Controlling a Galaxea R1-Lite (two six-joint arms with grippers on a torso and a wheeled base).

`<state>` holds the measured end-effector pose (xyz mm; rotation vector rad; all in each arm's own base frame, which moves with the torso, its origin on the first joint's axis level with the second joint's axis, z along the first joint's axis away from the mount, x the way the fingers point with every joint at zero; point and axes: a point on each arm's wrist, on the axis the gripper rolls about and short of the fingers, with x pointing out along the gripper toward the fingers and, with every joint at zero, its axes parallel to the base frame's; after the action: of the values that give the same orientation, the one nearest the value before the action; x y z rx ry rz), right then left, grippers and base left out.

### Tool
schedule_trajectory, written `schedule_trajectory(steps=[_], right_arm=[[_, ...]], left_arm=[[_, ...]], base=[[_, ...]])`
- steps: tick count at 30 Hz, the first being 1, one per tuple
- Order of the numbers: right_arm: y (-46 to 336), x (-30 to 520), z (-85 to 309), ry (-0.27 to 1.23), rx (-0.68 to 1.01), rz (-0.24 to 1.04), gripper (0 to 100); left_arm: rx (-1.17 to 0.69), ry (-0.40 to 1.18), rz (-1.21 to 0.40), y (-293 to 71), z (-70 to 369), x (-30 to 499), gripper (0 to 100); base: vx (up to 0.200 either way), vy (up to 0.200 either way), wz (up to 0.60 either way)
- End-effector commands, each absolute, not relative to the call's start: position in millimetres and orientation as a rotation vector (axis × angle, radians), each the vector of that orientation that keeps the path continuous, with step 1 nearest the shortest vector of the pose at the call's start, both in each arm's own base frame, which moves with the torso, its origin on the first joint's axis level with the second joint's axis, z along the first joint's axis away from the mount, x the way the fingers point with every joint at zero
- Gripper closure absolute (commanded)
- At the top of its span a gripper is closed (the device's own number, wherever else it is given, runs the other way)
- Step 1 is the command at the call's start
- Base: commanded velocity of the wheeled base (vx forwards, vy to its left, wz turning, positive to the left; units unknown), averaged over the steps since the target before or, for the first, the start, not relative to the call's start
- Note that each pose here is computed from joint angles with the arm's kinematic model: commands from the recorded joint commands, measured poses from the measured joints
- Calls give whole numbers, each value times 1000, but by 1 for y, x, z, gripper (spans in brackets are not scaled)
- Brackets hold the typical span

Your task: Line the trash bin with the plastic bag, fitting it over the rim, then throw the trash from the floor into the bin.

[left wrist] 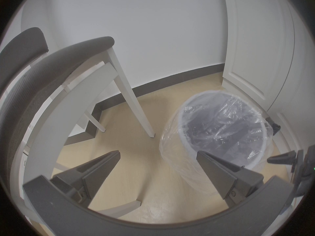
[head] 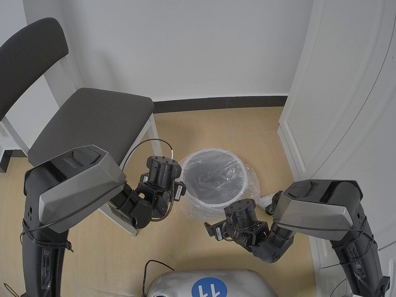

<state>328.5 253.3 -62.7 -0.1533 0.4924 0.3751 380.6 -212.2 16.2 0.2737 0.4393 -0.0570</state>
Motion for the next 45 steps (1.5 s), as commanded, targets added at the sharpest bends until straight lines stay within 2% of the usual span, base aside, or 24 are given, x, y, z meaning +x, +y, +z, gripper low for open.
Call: schedule_trajectory(steps=[1, 11, 19, 25, 28, 36, 45], right_arm=[[251, 333, -60, 489, -143, 370, 0], [243, 343, -59, 664, 34, 446, 0], [243, 344, -59, 664, 38, 447, 0], [242, 340, -60, 663, 28, 451, 0], [241, 335, -57, 668, 17, 456, 0], [232, 323, -4, 588, 28, 477, 0], [201, 332, 52, 456, 58, 432, 0]], left_arm=[[287, 460, -64, -215, 5, 380, 0], [295, 495, -26, -203, -12, 398, 0], [295, 523, -1, -195, -23, 409, 0], [246, 536, -1, -199, -58, 432, 0], [217, 577, 11, -201, -61, 436, 0], [126, 718, 37, -205, -56, 442, 0], [117, 746, 38, -205, -55, 442, 0]], base=[[0, 0, 0], [0, 0, 0], [0, 0, 0], [0, 0, 0], [0, 0, 0], [0, 0, 0], [0, 0, 0]])
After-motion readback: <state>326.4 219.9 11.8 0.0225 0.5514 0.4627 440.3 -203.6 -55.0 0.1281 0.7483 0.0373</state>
